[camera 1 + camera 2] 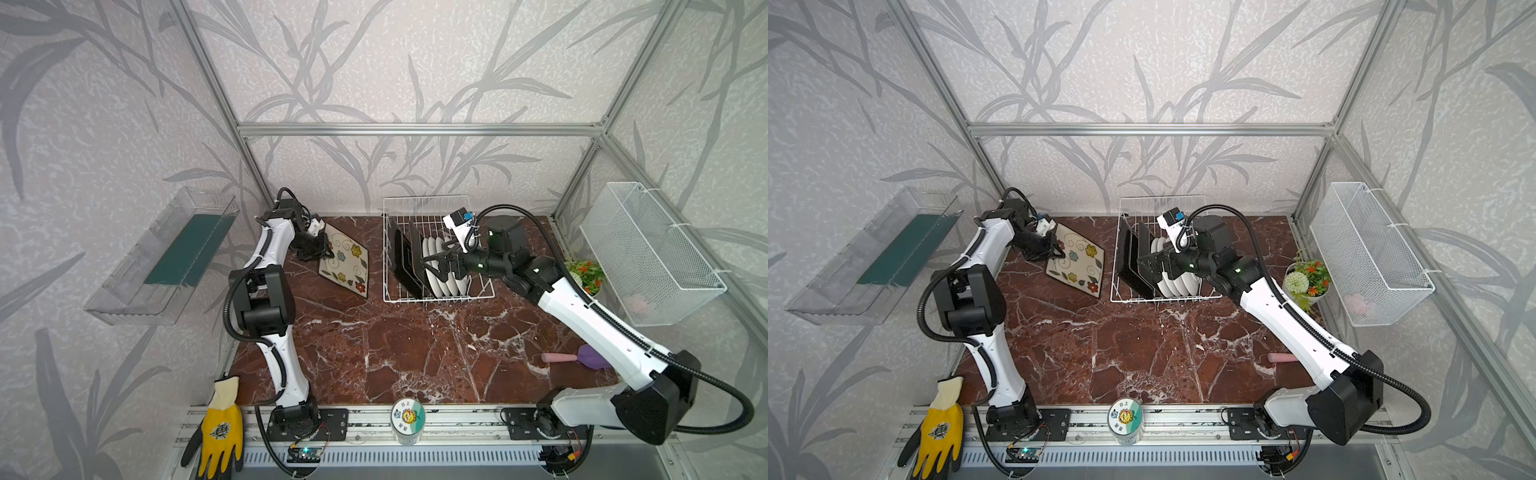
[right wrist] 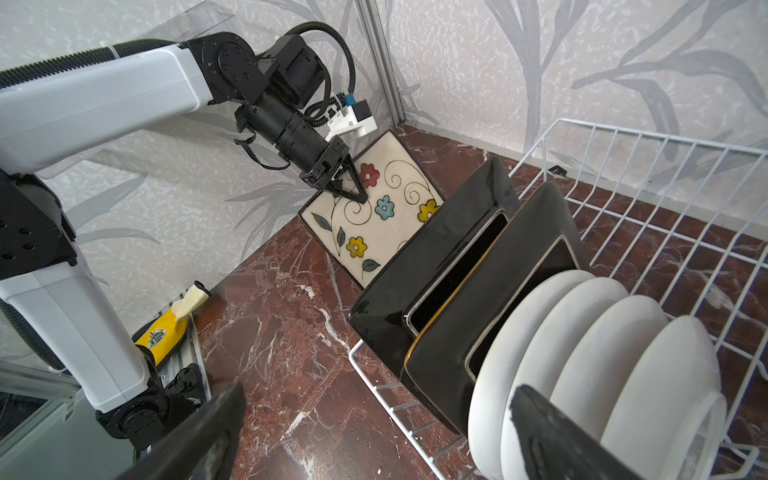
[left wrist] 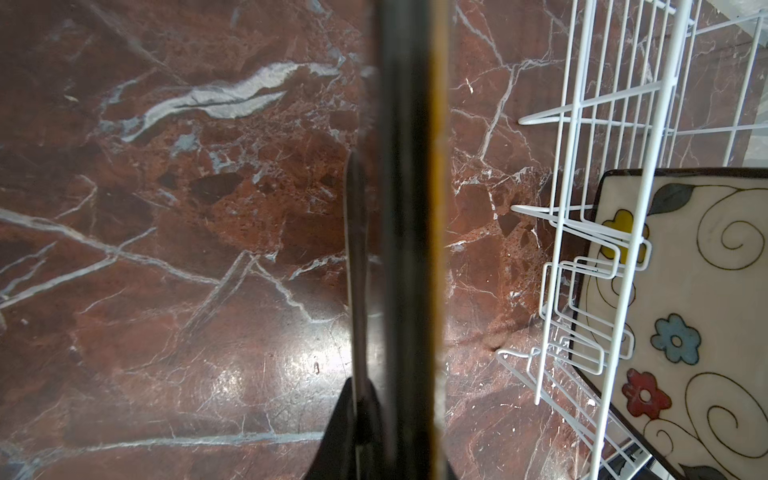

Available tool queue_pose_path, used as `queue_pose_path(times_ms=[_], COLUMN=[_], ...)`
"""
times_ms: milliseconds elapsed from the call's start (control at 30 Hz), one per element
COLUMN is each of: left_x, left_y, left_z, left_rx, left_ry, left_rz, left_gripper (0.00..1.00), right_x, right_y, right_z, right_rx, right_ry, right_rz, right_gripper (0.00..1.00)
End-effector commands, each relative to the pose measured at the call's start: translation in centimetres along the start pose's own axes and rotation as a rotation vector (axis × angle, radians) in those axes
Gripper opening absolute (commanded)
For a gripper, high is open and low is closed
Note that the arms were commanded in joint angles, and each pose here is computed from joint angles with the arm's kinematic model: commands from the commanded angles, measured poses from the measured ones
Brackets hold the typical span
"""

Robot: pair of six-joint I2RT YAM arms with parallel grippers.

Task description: Unload the plates from the dish rack

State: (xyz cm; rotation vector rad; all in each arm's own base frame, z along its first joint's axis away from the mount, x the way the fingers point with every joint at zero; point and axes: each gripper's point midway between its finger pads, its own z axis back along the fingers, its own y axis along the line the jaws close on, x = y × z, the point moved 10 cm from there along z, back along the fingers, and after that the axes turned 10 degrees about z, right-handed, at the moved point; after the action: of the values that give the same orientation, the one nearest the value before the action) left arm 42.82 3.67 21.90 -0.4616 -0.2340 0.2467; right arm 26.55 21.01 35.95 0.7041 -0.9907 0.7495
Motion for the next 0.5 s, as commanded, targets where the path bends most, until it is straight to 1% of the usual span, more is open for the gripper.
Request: queue_pose_path(times_ms=[0, 167, 267, 333, 467], left_x=[0.4, 0.3, 0.3, 0.3, 0.1], left_y=[0.7, 1.2, 1.6, 1.9, 2.5], left_z=[-0.3, -0.5, -0.5, -0.4, -0.6], left_rx=[0.072, 0.097, 0.109, 0.115, 0.116], left_ry=[0.003, 0.013, 0.015, 0.017, 0.023], left_rz=[-0.044, -0.035, -0.026, -0.015, 0.006], left_gripper=[0.00, 0.00, 0.04, 0.09, 0.13], right_x=[-0.1, 0.0, -0.1, 0.0, -0.1], right_y=[0.2, 0.3, 0.2, 0.2, 0.2], right_z=[0.2, 0.3, 0.3, 0.4, 0.5], right_rx=[-0.003, -0.008, -0.012, -0.012, -0.026], right_ry=[-0.002, -0.005, -0.001, -0.005, -0.001], right_rz=[0.020, 0.022, 0.023, 0.024, 0.029], right_gripper=[0.99, 0.99, 0.99, 0.99, 0.99])
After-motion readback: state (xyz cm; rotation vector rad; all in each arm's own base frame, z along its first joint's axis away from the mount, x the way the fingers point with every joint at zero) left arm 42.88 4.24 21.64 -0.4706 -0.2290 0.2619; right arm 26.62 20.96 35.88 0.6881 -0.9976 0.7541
